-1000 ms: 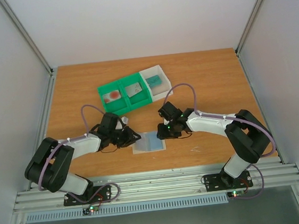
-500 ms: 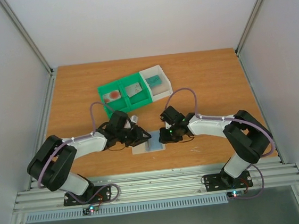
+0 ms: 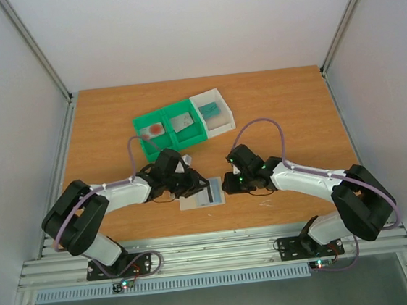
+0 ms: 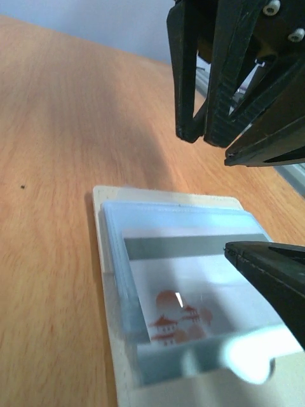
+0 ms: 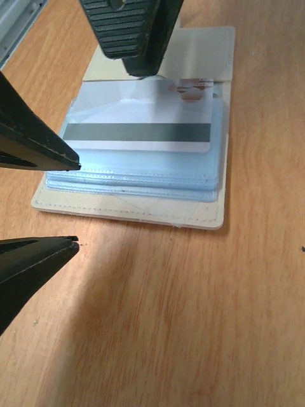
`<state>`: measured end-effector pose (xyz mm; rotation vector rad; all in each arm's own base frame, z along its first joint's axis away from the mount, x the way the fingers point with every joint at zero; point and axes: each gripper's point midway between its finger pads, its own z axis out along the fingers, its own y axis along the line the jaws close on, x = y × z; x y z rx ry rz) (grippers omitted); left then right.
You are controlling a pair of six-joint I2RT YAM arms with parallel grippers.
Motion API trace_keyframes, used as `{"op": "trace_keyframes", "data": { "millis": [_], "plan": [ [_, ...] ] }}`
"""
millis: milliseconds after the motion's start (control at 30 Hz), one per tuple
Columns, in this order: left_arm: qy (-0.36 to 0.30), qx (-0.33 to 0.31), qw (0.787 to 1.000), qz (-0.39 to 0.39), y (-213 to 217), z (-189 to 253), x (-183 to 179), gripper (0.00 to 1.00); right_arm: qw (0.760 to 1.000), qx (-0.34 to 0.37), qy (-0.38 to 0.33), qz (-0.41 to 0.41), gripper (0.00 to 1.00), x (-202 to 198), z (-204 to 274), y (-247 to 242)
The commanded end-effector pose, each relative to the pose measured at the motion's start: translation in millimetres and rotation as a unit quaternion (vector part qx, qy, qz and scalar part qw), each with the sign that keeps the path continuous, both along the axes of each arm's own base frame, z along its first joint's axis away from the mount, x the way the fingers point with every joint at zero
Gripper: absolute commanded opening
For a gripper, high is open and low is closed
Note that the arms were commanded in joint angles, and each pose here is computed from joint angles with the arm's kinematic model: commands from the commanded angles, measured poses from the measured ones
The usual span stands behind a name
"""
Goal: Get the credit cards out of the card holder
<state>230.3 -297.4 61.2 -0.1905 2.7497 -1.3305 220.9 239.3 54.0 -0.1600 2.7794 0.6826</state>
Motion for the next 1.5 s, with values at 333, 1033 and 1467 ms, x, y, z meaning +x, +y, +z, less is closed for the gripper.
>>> {"op": "trace_keyframes", "data": {
  "millis": [333,1033,1467],
  "plan": [
    [-0.013,0.046,0.999,0.026,33,-11,10,0.33,0.998,0.064,0.02,0.016,0.25,11,15,35],
    [0.009,0.025,0.999,0.024,25,-38,12,0.3,0.996,0.039,0.071,0.025,0.2,9,-19,42],
    [0.008,0.019,1.0,0.023,22,-38,14,0.07,0.996,0.0,0.084,0.016,0.15,3,-42,28]
  ]
}}
